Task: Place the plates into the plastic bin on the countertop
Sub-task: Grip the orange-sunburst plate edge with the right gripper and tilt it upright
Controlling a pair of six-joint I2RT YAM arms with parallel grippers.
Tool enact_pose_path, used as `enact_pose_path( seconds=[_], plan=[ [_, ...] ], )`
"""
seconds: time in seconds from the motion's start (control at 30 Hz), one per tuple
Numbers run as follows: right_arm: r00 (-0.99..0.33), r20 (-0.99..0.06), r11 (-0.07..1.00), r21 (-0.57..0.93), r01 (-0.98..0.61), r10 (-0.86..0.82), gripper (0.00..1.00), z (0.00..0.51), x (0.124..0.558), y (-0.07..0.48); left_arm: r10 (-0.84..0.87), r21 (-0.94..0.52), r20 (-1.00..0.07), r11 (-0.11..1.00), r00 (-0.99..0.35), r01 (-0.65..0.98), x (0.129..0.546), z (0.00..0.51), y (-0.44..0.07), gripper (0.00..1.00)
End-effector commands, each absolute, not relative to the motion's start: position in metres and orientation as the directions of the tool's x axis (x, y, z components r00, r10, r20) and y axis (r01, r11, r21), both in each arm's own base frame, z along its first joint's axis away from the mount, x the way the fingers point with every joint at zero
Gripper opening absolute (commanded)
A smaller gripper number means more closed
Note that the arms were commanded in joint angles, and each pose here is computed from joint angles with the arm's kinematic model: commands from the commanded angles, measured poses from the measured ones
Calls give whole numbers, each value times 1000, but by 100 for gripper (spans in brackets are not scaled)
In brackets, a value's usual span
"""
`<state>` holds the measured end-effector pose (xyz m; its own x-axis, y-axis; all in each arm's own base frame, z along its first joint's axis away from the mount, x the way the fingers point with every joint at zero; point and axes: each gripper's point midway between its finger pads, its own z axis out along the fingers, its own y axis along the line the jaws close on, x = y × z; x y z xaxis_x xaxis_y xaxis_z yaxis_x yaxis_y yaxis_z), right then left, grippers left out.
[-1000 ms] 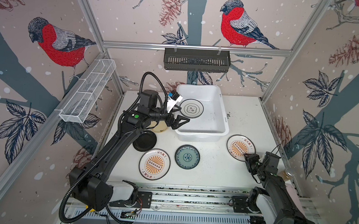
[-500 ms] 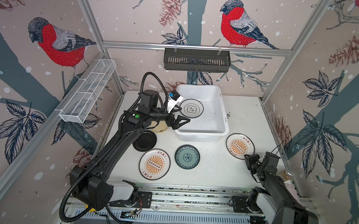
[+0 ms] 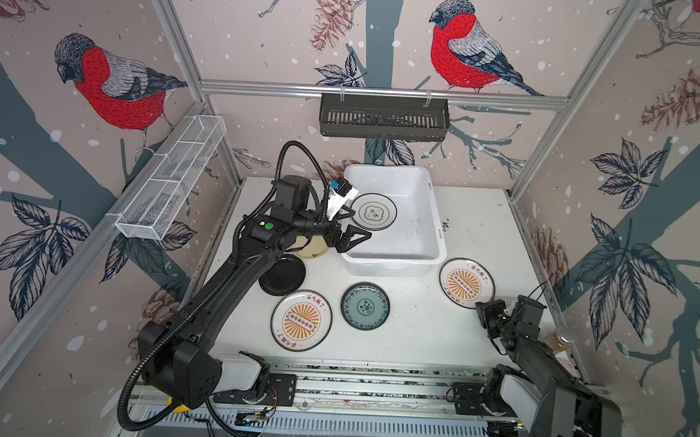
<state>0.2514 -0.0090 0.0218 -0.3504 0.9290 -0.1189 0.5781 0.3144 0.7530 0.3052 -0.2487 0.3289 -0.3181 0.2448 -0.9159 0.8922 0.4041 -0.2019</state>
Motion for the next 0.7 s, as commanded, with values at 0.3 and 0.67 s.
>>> enact_pose_path(
  seconds=[0.3,0.67],
  plan=[
    [-325,-147,309,790,529,934,6,43,264,-15,239,-182,-927,389,-290,903,308,337,-253,96],
    [-322,-243,374,808,454,915,4,92,284,-24,244,-190,-922,389,-300,901,307,334,-253,96]
  ],
)
